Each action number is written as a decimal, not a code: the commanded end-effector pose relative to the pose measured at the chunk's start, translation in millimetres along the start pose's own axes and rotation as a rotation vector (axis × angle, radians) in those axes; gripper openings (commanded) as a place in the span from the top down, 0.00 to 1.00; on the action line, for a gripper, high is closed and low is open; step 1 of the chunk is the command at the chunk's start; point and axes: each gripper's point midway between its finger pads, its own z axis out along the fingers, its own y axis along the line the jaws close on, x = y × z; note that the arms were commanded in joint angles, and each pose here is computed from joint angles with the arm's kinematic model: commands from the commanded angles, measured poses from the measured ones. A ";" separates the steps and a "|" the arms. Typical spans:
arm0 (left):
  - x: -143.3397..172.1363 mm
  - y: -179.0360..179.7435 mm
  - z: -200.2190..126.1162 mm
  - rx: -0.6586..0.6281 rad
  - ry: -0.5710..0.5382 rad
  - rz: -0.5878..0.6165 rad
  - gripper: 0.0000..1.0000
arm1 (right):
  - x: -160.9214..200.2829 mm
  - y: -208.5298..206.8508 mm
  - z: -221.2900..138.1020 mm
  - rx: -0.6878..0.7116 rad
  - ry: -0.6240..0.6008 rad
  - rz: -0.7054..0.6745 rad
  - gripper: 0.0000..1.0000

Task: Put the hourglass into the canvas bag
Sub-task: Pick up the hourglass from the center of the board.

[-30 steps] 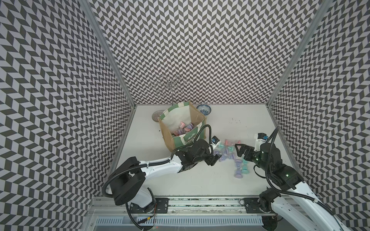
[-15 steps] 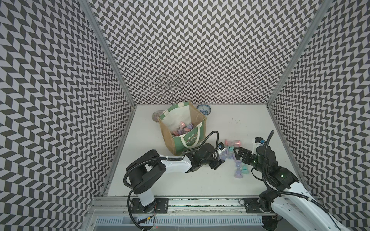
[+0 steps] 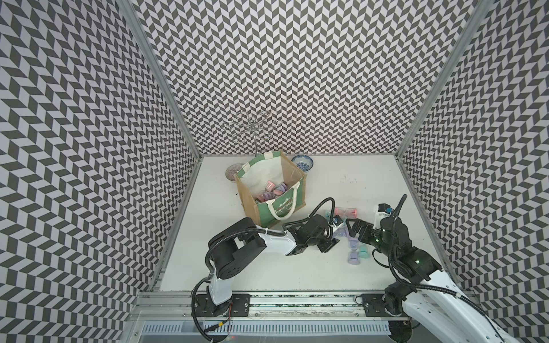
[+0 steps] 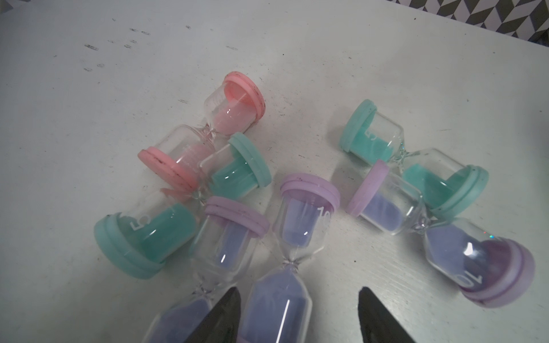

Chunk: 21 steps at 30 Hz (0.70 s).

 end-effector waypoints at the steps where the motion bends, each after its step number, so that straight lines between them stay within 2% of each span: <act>1: -5.7 -4.3 4.8 0.008 -0.019 0.018 0.39 | -11.1 6.7 -1.6 -0.032 -0.051 0.011 0.01; 13: 14.2 -8.6 14.1 0.005 0.026 0.022 0.40 | -10.8 5.4 -2.4 -0.033 -0.058 0.014 0.01; 21: 21.4 -4.8 16.7 -0.019 0.033 0.014 0.48 | -12.5 7.7 -3.9 -0.041 -0.061 0.011 0.01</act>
